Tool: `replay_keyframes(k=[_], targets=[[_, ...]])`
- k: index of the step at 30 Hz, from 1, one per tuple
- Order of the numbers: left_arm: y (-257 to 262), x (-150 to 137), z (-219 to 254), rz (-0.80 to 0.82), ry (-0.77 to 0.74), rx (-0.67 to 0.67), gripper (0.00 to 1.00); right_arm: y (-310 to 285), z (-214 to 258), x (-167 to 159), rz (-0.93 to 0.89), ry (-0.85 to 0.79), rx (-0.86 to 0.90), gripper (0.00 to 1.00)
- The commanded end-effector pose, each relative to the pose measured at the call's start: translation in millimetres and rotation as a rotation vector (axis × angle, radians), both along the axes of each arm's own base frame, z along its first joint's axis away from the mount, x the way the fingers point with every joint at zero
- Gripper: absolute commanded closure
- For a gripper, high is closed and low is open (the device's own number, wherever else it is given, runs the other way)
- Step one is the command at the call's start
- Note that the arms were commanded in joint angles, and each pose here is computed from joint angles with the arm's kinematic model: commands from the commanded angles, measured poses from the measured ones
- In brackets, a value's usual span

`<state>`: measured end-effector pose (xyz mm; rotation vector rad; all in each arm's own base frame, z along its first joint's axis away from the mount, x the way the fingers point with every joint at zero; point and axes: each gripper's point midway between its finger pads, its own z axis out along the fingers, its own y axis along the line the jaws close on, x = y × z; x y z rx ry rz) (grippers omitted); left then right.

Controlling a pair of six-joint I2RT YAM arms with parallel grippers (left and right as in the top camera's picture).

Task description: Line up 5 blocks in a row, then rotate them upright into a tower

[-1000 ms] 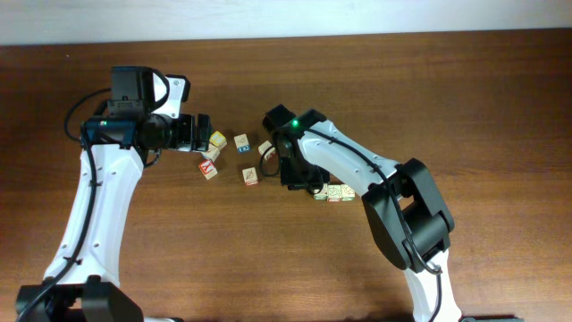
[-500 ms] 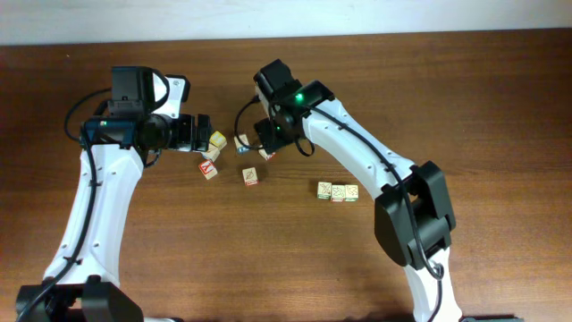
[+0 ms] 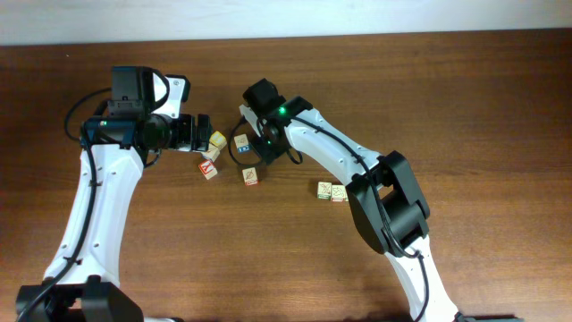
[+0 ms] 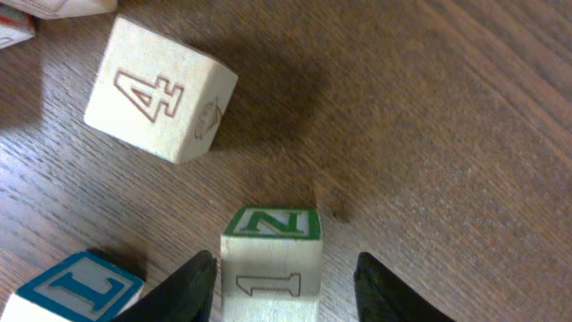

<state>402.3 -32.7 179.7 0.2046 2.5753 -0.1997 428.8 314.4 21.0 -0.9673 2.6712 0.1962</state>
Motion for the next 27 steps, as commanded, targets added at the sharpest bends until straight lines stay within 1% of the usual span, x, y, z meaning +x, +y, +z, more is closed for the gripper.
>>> replay_keyframes(k=[1,2,5,7,9,11,16,20,22,24,25,27], targets=[[0.8,4.9,7.1,0.013,-0.018,-0.003,0.01,2.1,-2.7,0.6,-0.057,0.007,0.007,0.61],[0.8,4.9,7.1,0.013,-0.018,-0.003,0.01,1.3,-2.9,0.2,-0.089,0.015,0.011,0.66],[0.8,4.9,7.1,0.013,-0.018,-0.003,0.01,-3.6,0.1,-6.9,-0.234,0.079,0.018,0.73],[0.8,4.9,7.1,0.013,-0.018,-0.003,0.01,-7.3,6.9,-15.4,-0.326,0.137,0.017,0.74],[0.8,4.9,7.1,0.013,-0.018,-0.003,0.01,2.7,16.8,-34.6,-0.344,0.263,0.08,0.81],[0.8,4.9,7.1,0.013,-0.018,-0.003,0.01,13.7,20.6,-48.4,-0.332,0.387,0.174,0.82],[0.8,4.9,7.1,0.013,-0.018,-0.003,0.01,12.0,11.0,-52.3,-0.339,0.507,0.292,0.82],[0.8,4.9,7.1,0.013,-0.018,-0.003,0.01,-8.5,-11.2,-54.6,-0.4,0.544,0.272,0.81],[0.8,4.9,7.1,0.013,-0.018,-0.003,0.01,-18.3,-16.5,-53.2,-0.421,0.533,0.24,0.73],[0.8,4.9,7.1,0.013,-0.018,-0.003,0.01,-30.0,-21.2,-51.4,-0.446,0.508,0.185,0.6],[0.8,4.9,7.1,0.013,-0.018,-0.003,0.01,-35.1,-23.2,-50.9,-0.456,0.495,0.157,0.55],[0.8,4.9,7.1,0.013,-0.018,-0.003,0.01,-50.2,-27.2,-48.6,-0.482,0.462,0.089,0.5]])
